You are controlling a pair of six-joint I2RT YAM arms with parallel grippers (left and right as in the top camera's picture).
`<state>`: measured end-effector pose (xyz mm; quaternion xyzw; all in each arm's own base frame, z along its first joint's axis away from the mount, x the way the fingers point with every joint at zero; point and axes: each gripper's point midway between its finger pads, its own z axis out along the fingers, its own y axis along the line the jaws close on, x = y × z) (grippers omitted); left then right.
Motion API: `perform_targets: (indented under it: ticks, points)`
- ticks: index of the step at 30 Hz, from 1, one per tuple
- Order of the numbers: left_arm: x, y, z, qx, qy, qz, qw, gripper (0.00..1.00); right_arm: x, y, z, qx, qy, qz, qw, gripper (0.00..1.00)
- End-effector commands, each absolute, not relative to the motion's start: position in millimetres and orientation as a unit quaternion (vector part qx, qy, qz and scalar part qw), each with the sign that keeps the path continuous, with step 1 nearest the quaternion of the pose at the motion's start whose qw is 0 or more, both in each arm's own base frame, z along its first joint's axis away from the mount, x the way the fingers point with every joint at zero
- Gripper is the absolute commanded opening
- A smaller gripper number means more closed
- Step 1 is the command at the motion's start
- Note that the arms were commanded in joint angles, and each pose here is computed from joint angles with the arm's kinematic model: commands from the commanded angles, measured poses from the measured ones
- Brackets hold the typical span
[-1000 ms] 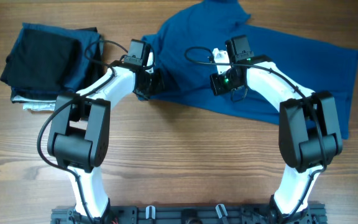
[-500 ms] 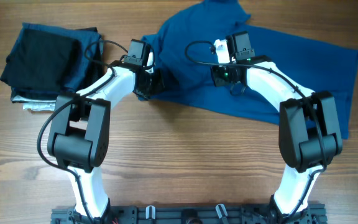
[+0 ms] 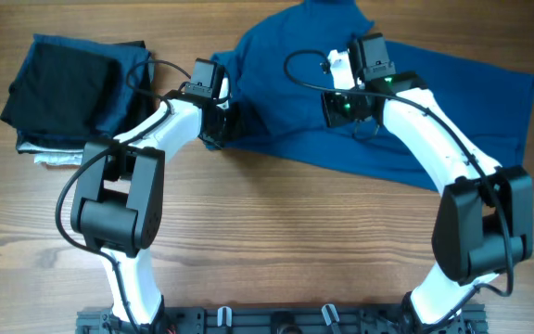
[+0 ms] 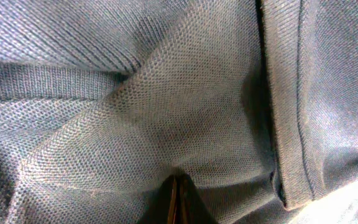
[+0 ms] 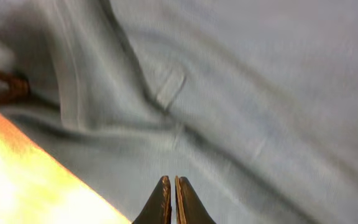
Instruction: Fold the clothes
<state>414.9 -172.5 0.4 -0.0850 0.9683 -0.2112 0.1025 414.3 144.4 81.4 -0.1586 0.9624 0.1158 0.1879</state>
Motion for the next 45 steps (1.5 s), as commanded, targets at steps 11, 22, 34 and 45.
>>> perform_targets:
  ticks: [11,22,34,45]
  points:
    - [412.9,-149.6,-28.0,-0.100,0.977,-0.161,0.093,0.04,387.6,152.6,-5.2,-0.157,0.969,0.152,0.112,0.04]
    - [413.0,-149.6,-27.9,-0.100,0.977,-0.161,0.093,0.04,429.1,143.4,-8.2,-0.129,0.968,0.107,0.188,0.04]
    - [412.9,-149.6,-27.9,-0.100,0.978,-0.161,0.093,0.04,490.8,122.2,68.2,-0.077,0.943,0.079,0.314,0.25]
    - [413.0,-149.6,-27.9,-0.100,0.978,-0.161,0.093,0.04,386.5,-75.0,82.0,0.177,0.972,-0.041,0.151,0.27]
